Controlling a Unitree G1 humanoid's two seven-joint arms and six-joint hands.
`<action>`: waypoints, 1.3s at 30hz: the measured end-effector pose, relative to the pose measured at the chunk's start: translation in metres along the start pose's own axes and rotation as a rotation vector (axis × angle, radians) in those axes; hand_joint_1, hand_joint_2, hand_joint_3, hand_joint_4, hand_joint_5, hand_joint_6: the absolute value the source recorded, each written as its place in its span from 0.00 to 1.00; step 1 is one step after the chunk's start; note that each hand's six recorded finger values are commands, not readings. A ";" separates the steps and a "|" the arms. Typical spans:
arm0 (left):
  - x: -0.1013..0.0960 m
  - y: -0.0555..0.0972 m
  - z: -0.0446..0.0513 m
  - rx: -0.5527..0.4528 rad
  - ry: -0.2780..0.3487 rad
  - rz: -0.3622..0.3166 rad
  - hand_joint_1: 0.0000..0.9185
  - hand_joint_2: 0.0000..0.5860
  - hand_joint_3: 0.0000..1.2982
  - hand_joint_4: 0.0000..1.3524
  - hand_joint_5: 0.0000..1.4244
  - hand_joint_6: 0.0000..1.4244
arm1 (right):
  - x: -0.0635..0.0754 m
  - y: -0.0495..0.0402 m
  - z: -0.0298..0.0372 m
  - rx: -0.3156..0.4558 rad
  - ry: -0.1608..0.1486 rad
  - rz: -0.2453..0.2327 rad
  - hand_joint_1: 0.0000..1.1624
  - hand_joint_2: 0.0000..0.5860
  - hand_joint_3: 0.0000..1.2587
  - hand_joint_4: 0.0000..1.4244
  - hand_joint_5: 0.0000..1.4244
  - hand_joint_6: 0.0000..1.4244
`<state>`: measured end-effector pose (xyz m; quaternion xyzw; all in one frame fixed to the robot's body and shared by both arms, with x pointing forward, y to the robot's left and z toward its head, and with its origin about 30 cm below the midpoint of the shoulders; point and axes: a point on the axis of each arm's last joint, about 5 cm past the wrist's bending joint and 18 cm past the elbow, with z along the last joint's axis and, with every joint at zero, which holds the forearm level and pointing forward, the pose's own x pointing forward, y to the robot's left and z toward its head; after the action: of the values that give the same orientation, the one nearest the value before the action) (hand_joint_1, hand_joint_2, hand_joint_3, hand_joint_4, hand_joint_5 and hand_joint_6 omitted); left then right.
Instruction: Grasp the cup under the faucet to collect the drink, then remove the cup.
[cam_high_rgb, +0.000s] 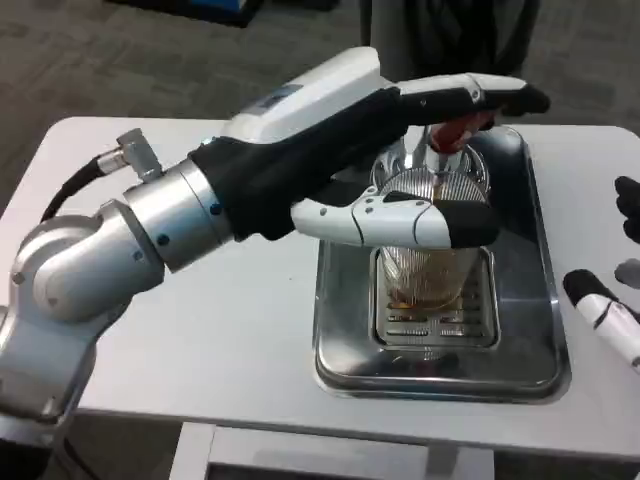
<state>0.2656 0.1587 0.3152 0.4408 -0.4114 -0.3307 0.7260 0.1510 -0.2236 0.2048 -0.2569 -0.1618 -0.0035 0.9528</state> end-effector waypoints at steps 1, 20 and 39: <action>0.000 0.000 0.0003 0.000 0.001 0.000 0.00 0.11 0.17 0.11 0.17 0.16 | 0.001 -0.0005 0.0000 -0.004 -0.003 0.001 0.45 0.46 0.01 0.00 0.01 0.10; -0.003 -0.001 0.0059 0.003 0.015 -0.007 0.00 0.12 0.17 0.11 0.16 0.15 | 0.016 -0.0056 -0.0004 -0.037 -0.053 0.027 0.56 0.39 0.01 0.00 0.02 0.11; -0.004 0.000 0.0069 0.009 0.021 -0.010 0.00 0.12 0.17 0.11 0.16 0.15 | 0.027 0.0089 -0.0066 -0.013 -0.036 0.075 0.56 0.40 0.01 0.00 0.03 0.12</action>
<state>0.2577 0.1592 0.3156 0.4494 -0.4033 -0.3278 0.7266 0.1793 -0.2171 0.2034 -0.2691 -0.1691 0.0356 0.9475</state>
